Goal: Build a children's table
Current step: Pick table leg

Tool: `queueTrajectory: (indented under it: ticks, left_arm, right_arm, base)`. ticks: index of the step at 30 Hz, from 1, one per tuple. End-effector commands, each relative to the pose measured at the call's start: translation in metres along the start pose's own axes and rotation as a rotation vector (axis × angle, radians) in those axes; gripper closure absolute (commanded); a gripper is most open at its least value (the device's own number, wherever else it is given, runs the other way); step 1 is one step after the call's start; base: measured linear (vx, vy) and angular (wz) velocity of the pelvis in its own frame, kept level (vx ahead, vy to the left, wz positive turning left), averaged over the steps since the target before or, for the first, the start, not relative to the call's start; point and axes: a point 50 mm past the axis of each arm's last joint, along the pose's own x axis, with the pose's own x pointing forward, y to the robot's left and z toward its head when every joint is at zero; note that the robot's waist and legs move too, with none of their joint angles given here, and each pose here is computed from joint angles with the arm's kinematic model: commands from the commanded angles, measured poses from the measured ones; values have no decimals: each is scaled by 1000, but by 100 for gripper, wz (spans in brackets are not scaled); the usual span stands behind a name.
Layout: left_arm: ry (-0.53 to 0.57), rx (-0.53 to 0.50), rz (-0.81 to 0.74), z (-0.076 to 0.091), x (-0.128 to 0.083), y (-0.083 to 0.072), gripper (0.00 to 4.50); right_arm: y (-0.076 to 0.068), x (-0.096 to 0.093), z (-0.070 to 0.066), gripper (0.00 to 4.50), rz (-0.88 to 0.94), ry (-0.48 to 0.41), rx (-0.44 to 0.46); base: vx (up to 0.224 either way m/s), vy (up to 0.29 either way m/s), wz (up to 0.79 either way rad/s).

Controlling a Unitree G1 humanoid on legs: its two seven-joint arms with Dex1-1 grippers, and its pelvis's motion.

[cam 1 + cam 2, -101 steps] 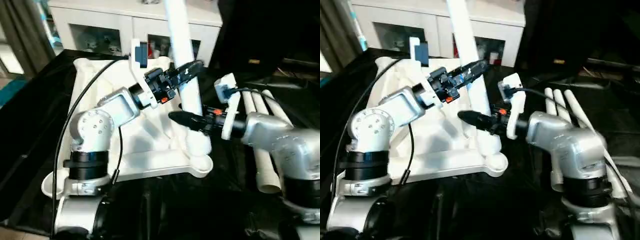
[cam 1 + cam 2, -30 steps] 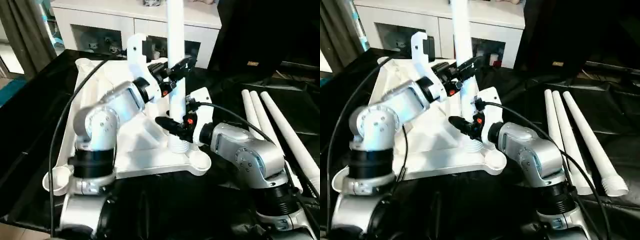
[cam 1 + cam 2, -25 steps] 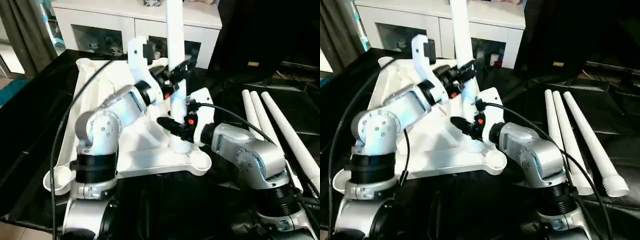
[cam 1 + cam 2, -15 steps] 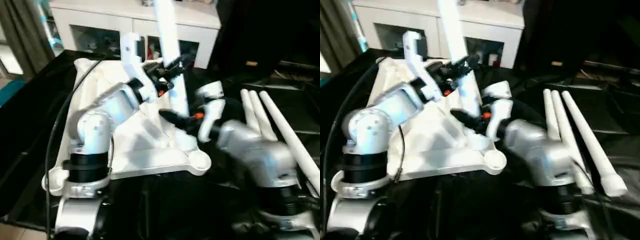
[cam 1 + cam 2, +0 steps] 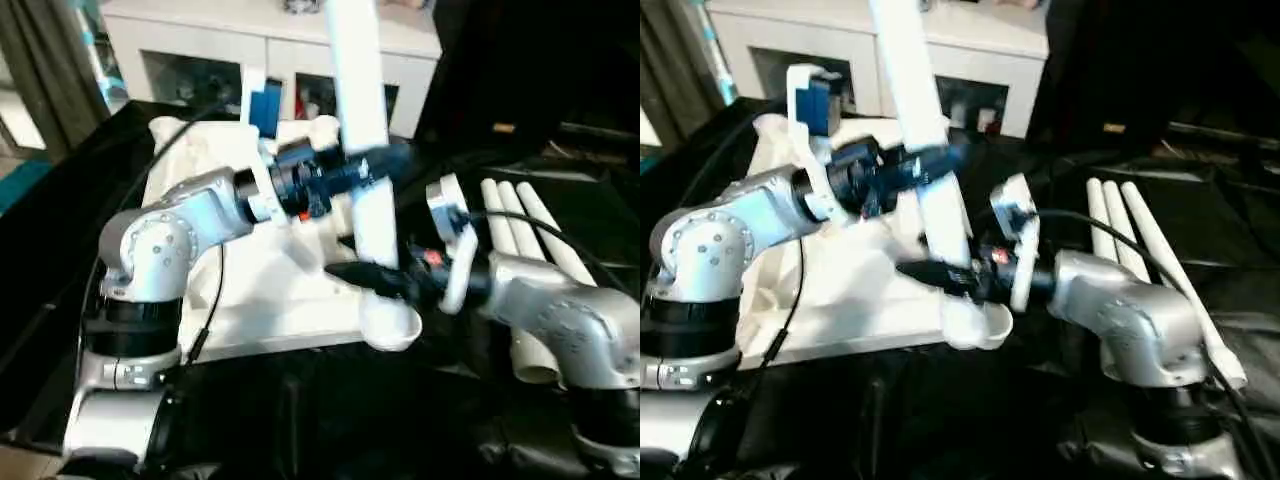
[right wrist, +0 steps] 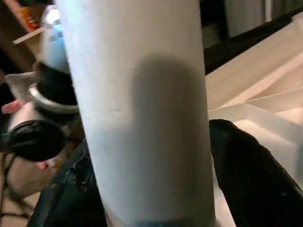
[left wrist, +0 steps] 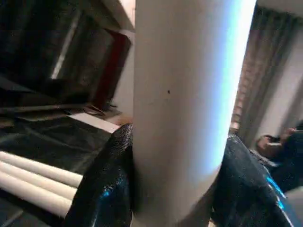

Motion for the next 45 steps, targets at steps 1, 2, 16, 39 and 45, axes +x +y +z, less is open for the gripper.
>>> queueTrajectory:
  ticks: [1, 2, 16, 39, 45]
  left_arm:
    - [14, 7, -96, 6, 8, -6, 268]
    - [16, 5, -103, 6, 8, -6, 269]
    - [-46, 59, 156, 0, 15, 12, 180]
    - [-100, 35, 663, -13, 21, 37, 271]
    - [-115, 87, 210, -10, 19, 11, 271]
  right_arm:
    - [1, -8, 2, 170, -9, 7, -2]
    - [1, -8, 2, 177, -6, 11, 0]
    - [-14, 6, 1, 258, -192, -48, -17]
    - [-24, 28, 7, 172, -285, -62, -55]
    - [-9, 9, 2, 147, -76, 28, -19]
  base:
    - [0, 0, 0]
    - [0, 0, 0]
    - [0, 0, 0]
    - [0, 0, 0]
    - [0, 0, 0]
